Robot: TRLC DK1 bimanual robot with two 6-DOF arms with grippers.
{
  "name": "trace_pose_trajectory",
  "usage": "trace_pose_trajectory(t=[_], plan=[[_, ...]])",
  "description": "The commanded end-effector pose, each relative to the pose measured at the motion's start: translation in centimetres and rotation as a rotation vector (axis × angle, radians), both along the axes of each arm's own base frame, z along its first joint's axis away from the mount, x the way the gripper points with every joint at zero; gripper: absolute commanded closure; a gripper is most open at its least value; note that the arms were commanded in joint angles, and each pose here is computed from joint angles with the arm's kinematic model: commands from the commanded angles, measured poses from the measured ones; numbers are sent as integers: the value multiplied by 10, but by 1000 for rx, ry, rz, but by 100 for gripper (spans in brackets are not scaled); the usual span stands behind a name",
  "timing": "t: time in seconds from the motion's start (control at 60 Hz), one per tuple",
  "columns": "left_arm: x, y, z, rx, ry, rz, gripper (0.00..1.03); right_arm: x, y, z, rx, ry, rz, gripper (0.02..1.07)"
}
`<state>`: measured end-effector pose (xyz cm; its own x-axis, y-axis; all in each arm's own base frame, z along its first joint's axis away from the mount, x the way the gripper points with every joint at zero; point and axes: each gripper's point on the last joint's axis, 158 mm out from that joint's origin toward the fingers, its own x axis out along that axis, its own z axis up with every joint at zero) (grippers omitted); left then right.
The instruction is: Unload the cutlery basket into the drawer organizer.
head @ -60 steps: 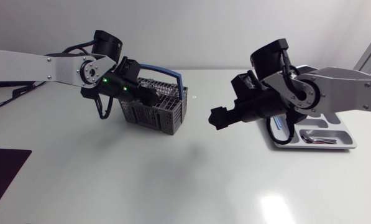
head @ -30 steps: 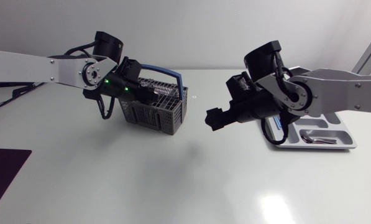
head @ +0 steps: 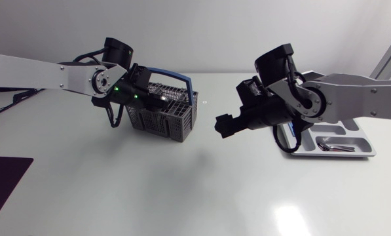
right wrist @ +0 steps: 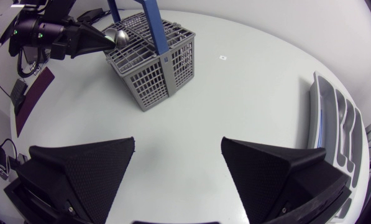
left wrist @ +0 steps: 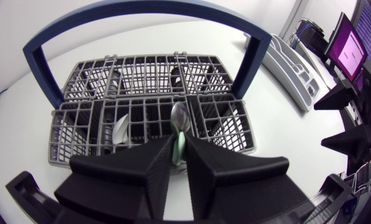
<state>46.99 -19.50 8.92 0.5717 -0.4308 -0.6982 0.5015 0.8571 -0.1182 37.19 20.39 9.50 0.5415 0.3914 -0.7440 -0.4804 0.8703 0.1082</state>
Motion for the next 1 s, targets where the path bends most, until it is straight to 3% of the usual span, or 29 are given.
trace_pose_trajectory(t=[0.0, 0.333, 0.983], plan=[[-5, -1, -15, 4, 31, 9, 99, 0, 2, -8, -7, 16, -10, 7], [-5, 1, -2, -8, 8, 14, 99, -1, 3, -8, -10, 12, -6, 7], [-20, 15, 90, -114, -142, 28, 99, -8, 10, -2, -38, -35, 44, 7]])
